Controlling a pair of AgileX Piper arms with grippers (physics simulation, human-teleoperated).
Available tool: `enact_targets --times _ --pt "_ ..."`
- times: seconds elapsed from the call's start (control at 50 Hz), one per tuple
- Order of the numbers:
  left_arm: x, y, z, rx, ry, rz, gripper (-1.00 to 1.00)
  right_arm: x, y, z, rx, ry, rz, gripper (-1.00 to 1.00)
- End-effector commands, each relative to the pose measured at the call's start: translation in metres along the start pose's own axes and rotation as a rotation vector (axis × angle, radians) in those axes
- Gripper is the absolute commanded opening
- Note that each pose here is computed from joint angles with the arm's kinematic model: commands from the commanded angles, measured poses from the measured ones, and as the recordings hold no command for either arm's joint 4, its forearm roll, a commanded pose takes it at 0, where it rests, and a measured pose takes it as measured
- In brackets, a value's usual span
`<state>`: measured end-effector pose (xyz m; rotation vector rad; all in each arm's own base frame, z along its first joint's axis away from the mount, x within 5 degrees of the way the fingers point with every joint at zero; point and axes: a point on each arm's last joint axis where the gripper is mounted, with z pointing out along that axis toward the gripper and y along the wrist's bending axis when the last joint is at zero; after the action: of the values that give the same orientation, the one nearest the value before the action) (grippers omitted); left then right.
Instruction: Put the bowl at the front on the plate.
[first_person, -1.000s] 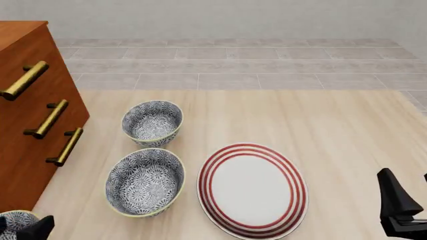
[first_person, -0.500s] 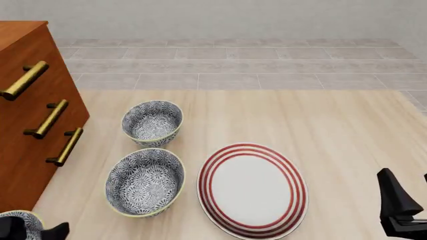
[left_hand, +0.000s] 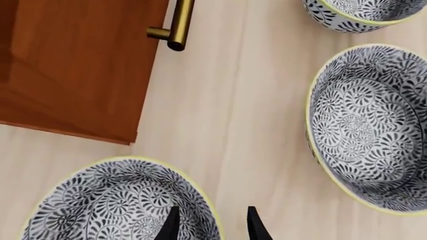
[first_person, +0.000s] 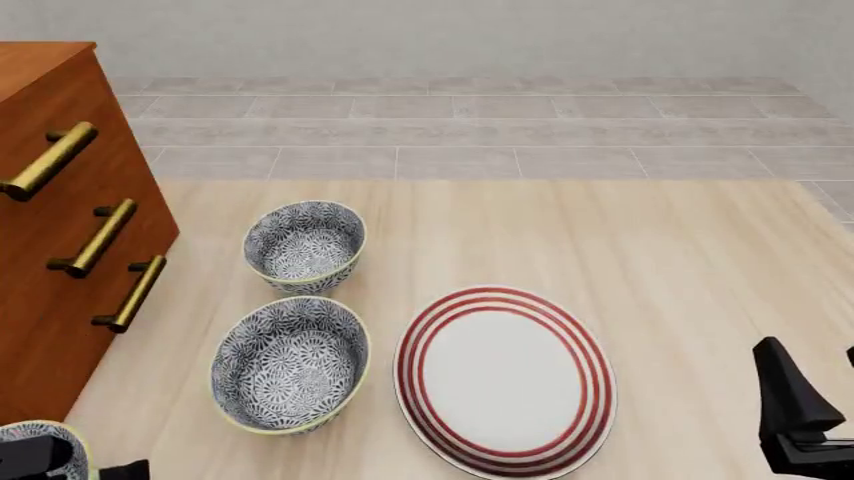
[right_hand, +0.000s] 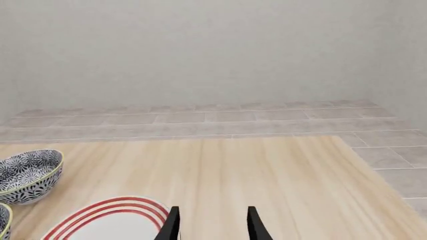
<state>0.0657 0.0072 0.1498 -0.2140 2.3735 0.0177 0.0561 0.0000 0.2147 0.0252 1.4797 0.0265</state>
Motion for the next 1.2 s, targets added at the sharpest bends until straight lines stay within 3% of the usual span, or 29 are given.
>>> enact_targets --times 0.02,0.2,0.22,0.46,0.72,1.0,1.2 --pt "0.003 0.000 0.005 -0.003 0.029 -0.017 1.00 0.000 0.000 0.000 0.001 -0.002 0.002 1.00" --pt "0.000 0.002 0.011 -0.024 0.056 -0.017 1.00 0.000 0.000 0.000 0.004 -0.003 0.002 1.00" --pt "-0.001 0.004 0.012 -0.035 0.056 0.003 -1.00 0.000 0.000 0.000 0.005 -0.003 0.001 1.00" --pt "-0.001 0.006 0.003 -0.065 0.026 0.043 -1.00 -0.001 0.000 0.000 0.004 -0.006 0.000 1.00" --pt "-0.026 0.003 -0.035 -0.053 -0.106 0.079 -1.00 -0.002 0.000 0.000 0.007 -0.007 0.002 1.00" --pt "-0.054 -0.007 -0.078 0.044 -0.250 0.149 -1.00 -0.002 -0.001 0.000 0.010 -0.007 0.003 1.00" --pt "-0.079 -0.015 -0.113 0.149 -0.380 0.281 -1.00 -0.001 -0.001 0.000 0.009 -0.004 0.002 1.00"
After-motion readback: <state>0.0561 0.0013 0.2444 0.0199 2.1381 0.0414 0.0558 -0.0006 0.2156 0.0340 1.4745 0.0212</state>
